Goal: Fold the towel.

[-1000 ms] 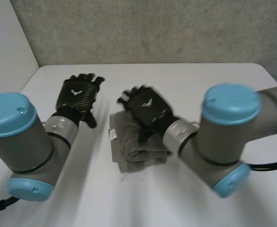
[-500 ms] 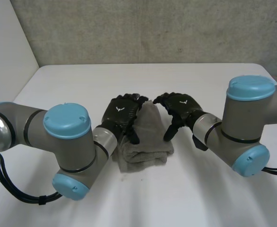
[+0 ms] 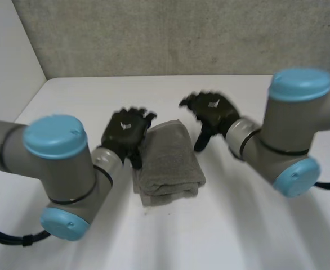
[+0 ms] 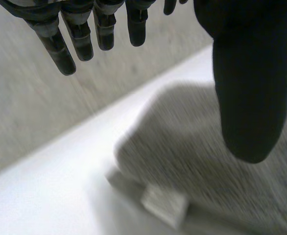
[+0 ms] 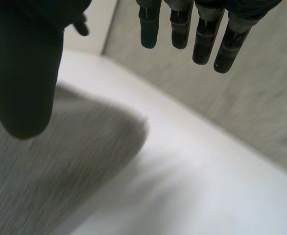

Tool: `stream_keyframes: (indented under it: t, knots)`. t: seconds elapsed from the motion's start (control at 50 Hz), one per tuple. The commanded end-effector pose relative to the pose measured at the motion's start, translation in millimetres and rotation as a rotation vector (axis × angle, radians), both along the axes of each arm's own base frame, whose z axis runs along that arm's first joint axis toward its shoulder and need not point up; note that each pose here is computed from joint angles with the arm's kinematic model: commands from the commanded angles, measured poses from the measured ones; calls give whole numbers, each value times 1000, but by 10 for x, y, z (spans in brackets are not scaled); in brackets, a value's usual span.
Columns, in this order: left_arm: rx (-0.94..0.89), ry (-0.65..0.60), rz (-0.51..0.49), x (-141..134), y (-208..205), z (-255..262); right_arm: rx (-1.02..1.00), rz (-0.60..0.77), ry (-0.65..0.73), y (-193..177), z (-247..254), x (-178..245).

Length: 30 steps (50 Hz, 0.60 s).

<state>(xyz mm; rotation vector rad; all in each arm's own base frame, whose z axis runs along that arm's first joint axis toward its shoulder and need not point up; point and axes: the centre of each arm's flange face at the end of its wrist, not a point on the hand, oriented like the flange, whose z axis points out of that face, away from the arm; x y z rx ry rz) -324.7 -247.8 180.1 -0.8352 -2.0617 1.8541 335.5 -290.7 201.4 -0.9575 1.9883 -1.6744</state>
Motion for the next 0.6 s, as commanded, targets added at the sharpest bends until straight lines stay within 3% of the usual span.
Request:
stream_keyframes:
  t: [0.02, 0.14, 0.3, 0.6]
  knots:
    - [-186, 136, 16, 133, 105, 934, -198, -254, -118, -78, 957, -471]
    - [-230, 185, 92, 484, 155, 1453, -282, -359, -156, -53, 1331, -753]
    - [-189, 236, 198, 852, 107, 1618, -271, -395, -139, 18, 1317, -906]
    - [-164, 249, 220, 924, 84, 1544, -246, -399, -129, 44, 1224, -906]
